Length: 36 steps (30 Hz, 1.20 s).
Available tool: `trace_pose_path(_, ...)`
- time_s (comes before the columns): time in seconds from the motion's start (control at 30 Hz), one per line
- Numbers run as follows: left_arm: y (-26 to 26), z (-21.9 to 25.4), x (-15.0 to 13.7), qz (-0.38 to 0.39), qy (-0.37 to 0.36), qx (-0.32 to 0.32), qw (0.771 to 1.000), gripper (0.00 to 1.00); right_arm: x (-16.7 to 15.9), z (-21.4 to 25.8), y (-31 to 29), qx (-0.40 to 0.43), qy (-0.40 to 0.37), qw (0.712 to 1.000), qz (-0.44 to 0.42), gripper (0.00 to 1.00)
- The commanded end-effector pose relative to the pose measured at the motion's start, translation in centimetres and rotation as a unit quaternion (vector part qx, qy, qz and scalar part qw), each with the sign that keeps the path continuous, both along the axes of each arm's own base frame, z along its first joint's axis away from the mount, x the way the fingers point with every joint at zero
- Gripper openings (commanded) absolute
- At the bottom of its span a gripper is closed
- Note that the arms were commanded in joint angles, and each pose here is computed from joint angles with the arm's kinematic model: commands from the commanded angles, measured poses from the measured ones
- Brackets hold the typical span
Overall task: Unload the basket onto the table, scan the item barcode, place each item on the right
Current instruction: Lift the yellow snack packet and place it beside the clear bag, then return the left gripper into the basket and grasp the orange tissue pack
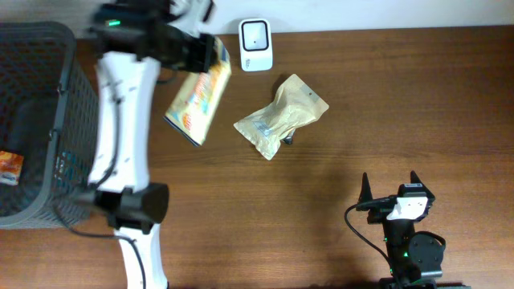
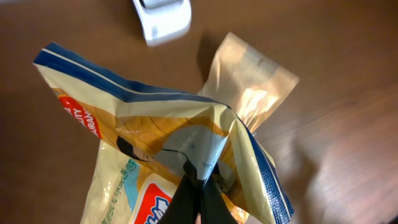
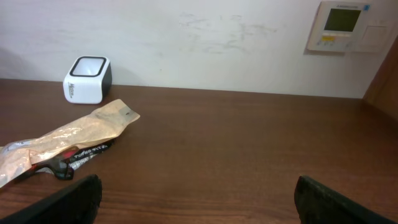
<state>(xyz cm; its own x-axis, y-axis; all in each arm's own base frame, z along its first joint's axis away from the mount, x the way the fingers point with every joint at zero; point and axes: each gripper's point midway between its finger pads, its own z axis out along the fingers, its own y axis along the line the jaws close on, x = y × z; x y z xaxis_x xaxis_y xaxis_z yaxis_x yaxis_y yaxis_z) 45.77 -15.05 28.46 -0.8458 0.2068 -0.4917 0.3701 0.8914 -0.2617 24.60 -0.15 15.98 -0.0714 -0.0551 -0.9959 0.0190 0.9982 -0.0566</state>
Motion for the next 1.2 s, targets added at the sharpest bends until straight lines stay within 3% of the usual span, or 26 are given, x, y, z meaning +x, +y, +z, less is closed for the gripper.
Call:
trace_pose_path(0.0,-2.6,-7.3,0.5,-0.004,0.072,0.024,0.997,0.00,0.0,-0.4,0.1,0.004,0.003,1.000,0.001,0.98)
trace_pose_path(0.3,-6.3,-19.8,1.9,-0.011,0.104,0.054,0.993,0.00,0.0,-0.4,0.1,0.004,0.003,1.000,0.001,0.98)
trace_pose_path(0.4,-6.5,-21.7,2.2,-0.011,0.107,0.062,0.992,0.00,0.0,-0.4,0.1,0.004,0.003,1.000,0.001,0.98)
trace_pose_path(0.43,-6.6,-21.7,2.2,-0.012,0.108,0.061,0.992,0.06,0.0,-0.4,0.1,0.004,0.003,1.000,0.001,0.98)
trace_pose_path(0.47,-6.8,-21.8,2.1,-0.015,0.108,0.062,0.992,0.29,0.0,-0.4,0.1,0.004,0.003,1.000,0.001,0.99)
trace_pose_path(0.5,-6.9,-21.7,2.0,-0.016,0.107,0.062,0.992,0.44,0.0,-0.4,0.1,0.004,0.003,1.000,0.001,0.98)
trace_pose_path(0.57,-7.2,-21.2,2.2,-0.017,0.102,0.060,0.993,0.49,0.0,-0.4,0.1,0.004,0.003,1.000,0.001,0.98)
trace_pose_path(0.67,-7.9,-18.8,2.8,-0.024,0.089,0.030,0.995,0.68,0.0,-0.4,0.1,0.004,0.003,1.000,0.001,0.98)
trace_pose_path(0.73,-7.5,-16.8,3.4,-0.020,0.079,0.020,0.996,0.73,0.0,-0.4,0.1,0.004,0.003,1.000,0.001,0.99)
trace_pose_path(0.8,-6.1,-12.7,4.1,-0.005,0.060,0.014,0.998,0.86,0.0,-0.4,0.1,0.004,0.003,1.000,0.001,0.98)
trace_pose_path(0.93,-3.1,-6.0,4.7,0.018,0.013,0.003,1.000,0.93,0.0,-0.4,0.1,0.004,0.003,1.000,0.001,0.98)
trace_pose_path(0.97,-2.1,-4.4,4.7,0.026,-0.002,0.002,1.000,1.00,0.0,-0.4,0.1,0.004,0.003,1.000,0.001,0.99)
trace_pose_path(1.17,6.8,4.9,3.5,0.105,-0.099,0.007,0.989,0.99,0.0,-0.4,0.1,0.004,0.003,1.000,0.001,0.98)
